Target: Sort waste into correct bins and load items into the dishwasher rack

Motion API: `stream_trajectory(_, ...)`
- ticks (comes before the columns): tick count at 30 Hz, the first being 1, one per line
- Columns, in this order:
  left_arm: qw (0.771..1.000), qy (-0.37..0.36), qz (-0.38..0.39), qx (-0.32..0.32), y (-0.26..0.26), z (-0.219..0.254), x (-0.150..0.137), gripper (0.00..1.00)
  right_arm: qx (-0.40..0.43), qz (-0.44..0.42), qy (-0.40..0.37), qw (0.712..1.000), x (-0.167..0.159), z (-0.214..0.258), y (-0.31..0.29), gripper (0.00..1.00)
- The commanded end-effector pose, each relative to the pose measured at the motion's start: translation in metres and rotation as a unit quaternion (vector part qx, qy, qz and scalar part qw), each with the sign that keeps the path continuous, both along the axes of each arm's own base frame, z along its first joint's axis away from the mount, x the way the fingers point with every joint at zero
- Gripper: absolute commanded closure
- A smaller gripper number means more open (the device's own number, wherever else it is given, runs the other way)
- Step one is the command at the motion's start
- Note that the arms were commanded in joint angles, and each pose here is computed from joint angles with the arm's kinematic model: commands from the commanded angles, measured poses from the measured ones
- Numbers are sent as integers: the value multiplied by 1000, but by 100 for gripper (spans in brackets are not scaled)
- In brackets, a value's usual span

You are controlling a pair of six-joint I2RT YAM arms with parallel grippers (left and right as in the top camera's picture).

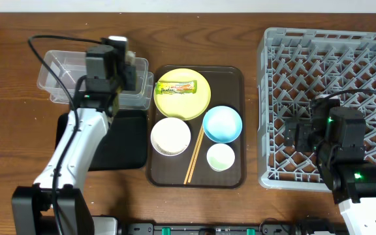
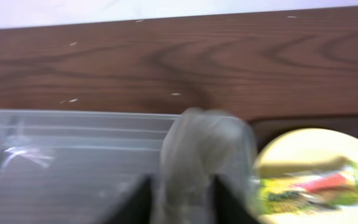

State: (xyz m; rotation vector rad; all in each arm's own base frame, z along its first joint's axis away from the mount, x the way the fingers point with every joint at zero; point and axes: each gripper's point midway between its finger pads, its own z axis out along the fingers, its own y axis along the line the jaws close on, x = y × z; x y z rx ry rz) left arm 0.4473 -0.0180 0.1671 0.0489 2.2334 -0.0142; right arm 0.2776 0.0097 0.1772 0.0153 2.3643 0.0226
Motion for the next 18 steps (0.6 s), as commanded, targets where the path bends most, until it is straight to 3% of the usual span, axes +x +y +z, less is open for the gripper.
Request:
stream_trajectory(1, 1000, -8, 14, -1, 10, 4, 5, 53, 4, -8, -13, 1000, 3, 10, -3, 1)
stream_trajectory(8, 995, -11, -93, -27, -48, 9, -1, 50, 4, -8, -12, 1000, 3, 10, -3, 1)
stream_trajectory(9, 992, -8, -127, -16, -61, 7, -5, 49, 4, -8, -12, 1000, 3, 9, -3, 1)
stream_trajectory(13, 962, 7, -264, 75, -111, -8, -27, 27, 4, -8, -12, 1000, 3, 10, -3, 1)
stream_trajectory(18, 938, 8, -311, 153, -136, -27, -28, 23, 4, -8, -12, 1000, 3, 10, -3, 1)
